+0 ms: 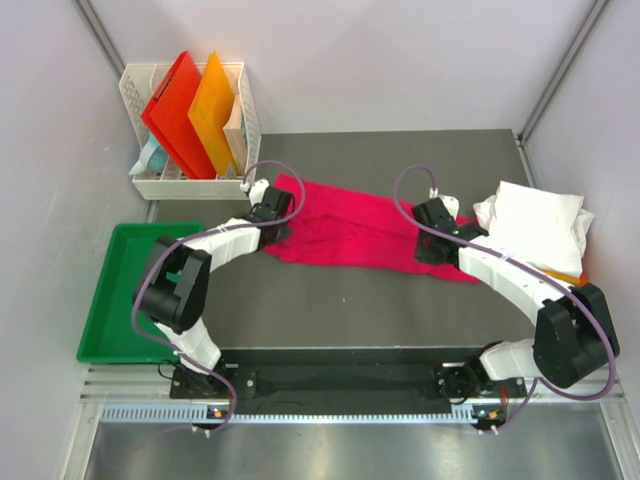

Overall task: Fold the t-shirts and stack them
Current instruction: Fold the other side of the tshirt into a rectangle

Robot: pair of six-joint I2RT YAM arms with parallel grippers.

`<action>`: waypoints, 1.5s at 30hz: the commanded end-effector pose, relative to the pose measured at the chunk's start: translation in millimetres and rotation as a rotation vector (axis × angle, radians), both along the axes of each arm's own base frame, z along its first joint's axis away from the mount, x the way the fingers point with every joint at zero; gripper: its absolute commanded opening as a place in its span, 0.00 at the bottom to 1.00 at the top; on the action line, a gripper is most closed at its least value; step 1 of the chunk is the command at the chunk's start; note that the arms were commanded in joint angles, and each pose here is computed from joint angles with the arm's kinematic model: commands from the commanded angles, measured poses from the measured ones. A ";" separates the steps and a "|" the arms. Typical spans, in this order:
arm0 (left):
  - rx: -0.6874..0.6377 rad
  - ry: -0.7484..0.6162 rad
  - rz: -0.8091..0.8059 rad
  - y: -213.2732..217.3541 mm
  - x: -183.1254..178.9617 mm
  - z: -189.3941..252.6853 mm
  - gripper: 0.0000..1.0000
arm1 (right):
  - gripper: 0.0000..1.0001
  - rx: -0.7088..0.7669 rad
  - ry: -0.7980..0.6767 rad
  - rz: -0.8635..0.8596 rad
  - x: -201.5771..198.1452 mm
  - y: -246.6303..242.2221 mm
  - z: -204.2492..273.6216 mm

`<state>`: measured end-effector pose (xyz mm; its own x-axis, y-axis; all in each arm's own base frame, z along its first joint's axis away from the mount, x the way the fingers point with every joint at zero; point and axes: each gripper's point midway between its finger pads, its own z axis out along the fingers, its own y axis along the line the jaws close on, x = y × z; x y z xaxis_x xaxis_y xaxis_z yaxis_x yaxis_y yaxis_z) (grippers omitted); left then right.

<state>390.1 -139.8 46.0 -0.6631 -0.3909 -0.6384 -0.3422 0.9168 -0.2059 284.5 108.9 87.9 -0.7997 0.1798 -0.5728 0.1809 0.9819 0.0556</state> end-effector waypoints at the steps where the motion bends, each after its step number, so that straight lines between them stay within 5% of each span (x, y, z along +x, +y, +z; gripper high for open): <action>1: 0.003 -0.143 -0.023 -7.0 20.9 55.7 0.00 | 0.07 0.013 -0.043 -0.002 4.7 4.6 5.8; 9: 0.040 -0.234 -0.111 -45.5 51.5 94.3 0.00 | 0.06 0.009 -0.036 0.006 4.9 6.5 3.5; 28: 0.038 -0.261 -0.239 -125.3 131.0 82.2 0.00 | 0.06 -0.030 -0.017 0.004 -4.6 -3.0 -0.1; 45: 0.058 -0.228 -0.361 -166.7 140.2 42.6 0.00 | 0.06 -0.035 0.004 -0.005 -14.1 -8.3 -8.9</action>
